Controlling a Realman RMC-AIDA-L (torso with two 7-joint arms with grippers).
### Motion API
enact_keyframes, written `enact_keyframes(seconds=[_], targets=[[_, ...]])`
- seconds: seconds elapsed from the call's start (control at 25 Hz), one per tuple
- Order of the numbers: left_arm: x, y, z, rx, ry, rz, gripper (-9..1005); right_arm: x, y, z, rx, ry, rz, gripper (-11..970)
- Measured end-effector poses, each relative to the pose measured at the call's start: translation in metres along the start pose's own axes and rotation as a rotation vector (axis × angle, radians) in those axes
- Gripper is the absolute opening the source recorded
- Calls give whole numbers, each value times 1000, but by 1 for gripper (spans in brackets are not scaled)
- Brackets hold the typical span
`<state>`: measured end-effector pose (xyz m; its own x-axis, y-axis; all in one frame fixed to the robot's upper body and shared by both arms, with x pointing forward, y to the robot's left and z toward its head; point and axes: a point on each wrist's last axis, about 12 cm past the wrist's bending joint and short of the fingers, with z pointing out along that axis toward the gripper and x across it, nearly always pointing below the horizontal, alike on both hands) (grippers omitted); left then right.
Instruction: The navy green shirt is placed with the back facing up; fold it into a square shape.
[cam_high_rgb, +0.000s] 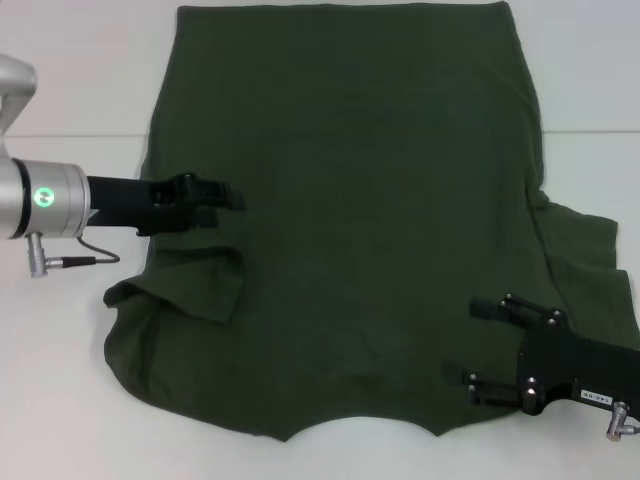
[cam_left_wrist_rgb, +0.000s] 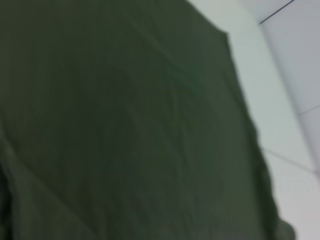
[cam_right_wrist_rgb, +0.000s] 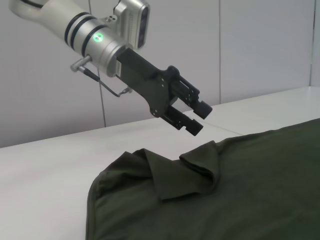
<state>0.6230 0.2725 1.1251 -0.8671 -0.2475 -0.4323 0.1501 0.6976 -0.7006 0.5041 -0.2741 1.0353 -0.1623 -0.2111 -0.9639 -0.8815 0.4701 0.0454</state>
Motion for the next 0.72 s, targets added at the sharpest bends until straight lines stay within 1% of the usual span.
enact_keyframes(seconds=[0.08, 0.12, 0.16, 0.24, 0.32, 0.36, 0.4, 0.44, 0.52, 0.56, 0.64, 0.68, 0.72], targets=[[3, 4, -3, 34, 1, -25, 400, 0, 0, 0, -1, -1, 0, 941], [4, 11, -9, 26, 1, -33, 461, 0, 0, 0, 0, -1, 0, 941], [4, 11, -9, 26, 1, -33, 521, 0, 0, 0, -1, -2, 0, 941], [8, 20, -18, 10, 5, -25, 643, 0, 0, 0, 0, -2, 0, 940], [11, 25, -27, 17, 14, 20, 686, 0, 0, 0, 1, 0, -1, 940], [15, 28, -39, 36, 7, 117, 708, 0, 0, 0, 2, 0, 0, 940], [18, 31, -46, 38, -8, 183, 729, 0, 0, 0, 2, 1, 0, 939], [18, 31, -46, 38, -8, 183, 751, 0, -1, -1, 3, 1, 0, 939], [23, 36, -57, 21, -50, 283, 794, 0, -1, -1, 4, 1, 0, 939], [24, 38, -60, 8, -68, 315, 815, 0, -1, 0, 4, 1, 0, 939], [26, 43, -66, -23, -91, 341, 858, 0, -1, 0, 3, 2, 0, 938], [26, 45, -67, -37, -90, 336, 880, 0, -1, 0, 3, 2, 0, 938], [27, 49, -67, -61, -81, 310, 879, 0, -1, 0, 3, 2, 0, 938]])
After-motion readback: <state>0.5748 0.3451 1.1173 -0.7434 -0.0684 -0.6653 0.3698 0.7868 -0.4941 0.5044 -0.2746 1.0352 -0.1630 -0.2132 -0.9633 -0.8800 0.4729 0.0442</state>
